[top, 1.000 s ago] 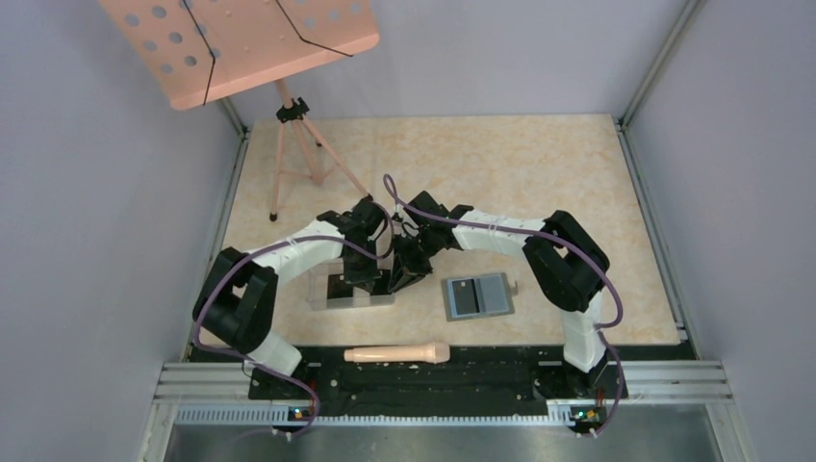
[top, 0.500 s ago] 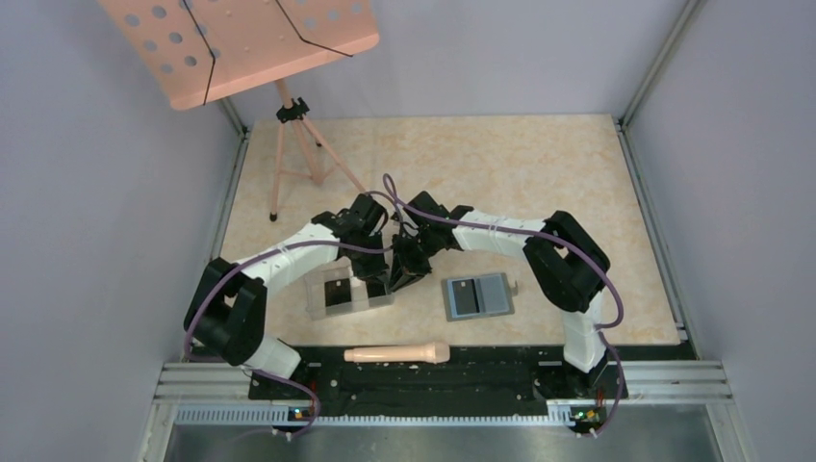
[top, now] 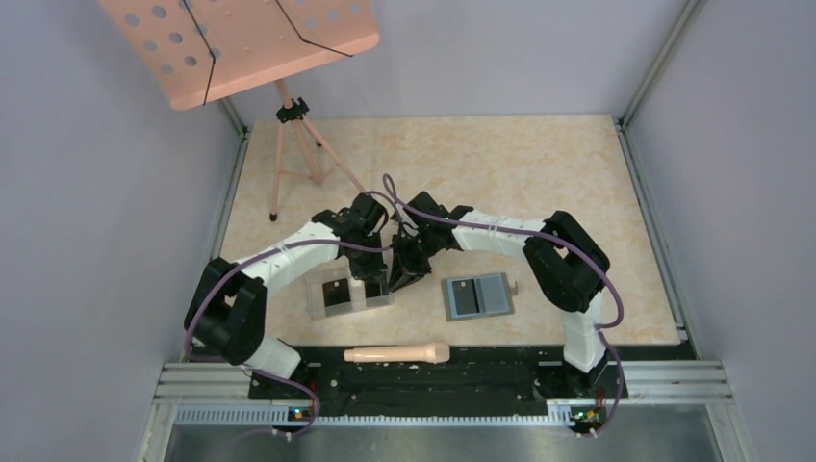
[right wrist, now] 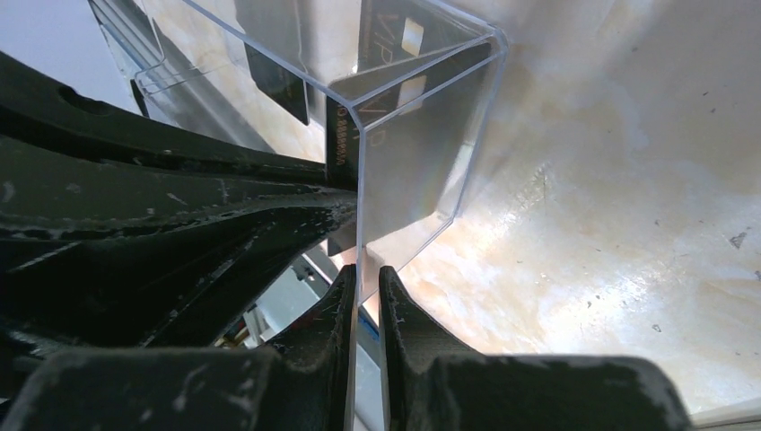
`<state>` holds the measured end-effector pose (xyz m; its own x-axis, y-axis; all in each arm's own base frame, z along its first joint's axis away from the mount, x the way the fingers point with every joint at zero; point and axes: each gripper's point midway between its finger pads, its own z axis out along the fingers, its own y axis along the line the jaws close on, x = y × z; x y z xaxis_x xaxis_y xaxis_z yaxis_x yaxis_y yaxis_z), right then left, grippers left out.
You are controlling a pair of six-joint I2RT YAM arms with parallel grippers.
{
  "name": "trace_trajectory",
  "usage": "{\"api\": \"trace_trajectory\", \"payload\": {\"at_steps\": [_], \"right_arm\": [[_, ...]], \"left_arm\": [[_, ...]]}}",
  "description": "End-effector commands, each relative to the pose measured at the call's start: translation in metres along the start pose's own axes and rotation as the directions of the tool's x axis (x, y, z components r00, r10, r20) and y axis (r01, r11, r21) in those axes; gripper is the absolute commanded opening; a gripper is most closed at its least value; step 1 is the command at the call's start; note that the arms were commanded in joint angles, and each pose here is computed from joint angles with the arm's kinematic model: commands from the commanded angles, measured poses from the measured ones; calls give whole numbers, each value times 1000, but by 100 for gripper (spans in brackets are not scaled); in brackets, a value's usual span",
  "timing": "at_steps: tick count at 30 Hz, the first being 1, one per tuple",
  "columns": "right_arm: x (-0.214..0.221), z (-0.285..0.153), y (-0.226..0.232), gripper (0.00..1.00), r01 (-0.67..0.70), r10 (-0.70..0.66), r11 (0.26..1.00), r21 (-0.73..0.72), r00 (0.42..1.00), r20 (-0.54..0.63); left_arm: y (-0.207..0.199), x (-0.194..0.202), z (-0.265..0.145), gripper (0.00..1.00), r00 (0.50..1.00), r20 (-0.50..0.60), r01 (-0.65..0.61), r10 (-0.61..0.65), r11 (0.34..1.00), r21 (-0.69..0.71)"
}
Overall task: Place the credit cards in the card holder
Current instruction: Pick up the credit card from the storage box, then insert the credit card into the card holder.
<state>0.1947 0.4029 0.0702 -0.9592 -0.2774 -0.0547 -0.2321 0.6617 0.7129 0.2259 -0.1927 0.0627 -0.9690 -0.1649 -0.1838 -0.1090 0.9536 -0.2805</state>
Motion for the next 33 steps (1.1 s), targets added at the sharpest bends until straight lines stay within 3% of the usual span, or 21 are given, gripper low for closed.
{"api": "trace_trajectory", "payload": {"at_steps": [1,10,20,25,28,33], "right_arm": [[-3,-21,45,4,79,-75,990,-112,996,47],[-3,-23,49,24,75,-65,986,-150,996,68],[6,-23,55,44,87,-78,978,-189,995,57],[5,-50,24,50,47,-30,987,-153,994,109],[0,-79,-12,51,-3,20,994,-106,986,164],[3,-136,-72,56,-93,92,996,-10,957,274]], "left_arm": [[-4,-18,-28,0,996,83,-41,43,999,-19],[7,-26,-102,0,964,258,-65,69,998,-23],[-16,-37,-150,0,874,484,-82,-39,971,226],[-61,-34,-152,0,872,483,-181,-75,869,461],[-94,-30,-152,0,894,441,-226,-79,770,597],[-135,-20,-143,0,901,434,-320,-4,669,671]]}}
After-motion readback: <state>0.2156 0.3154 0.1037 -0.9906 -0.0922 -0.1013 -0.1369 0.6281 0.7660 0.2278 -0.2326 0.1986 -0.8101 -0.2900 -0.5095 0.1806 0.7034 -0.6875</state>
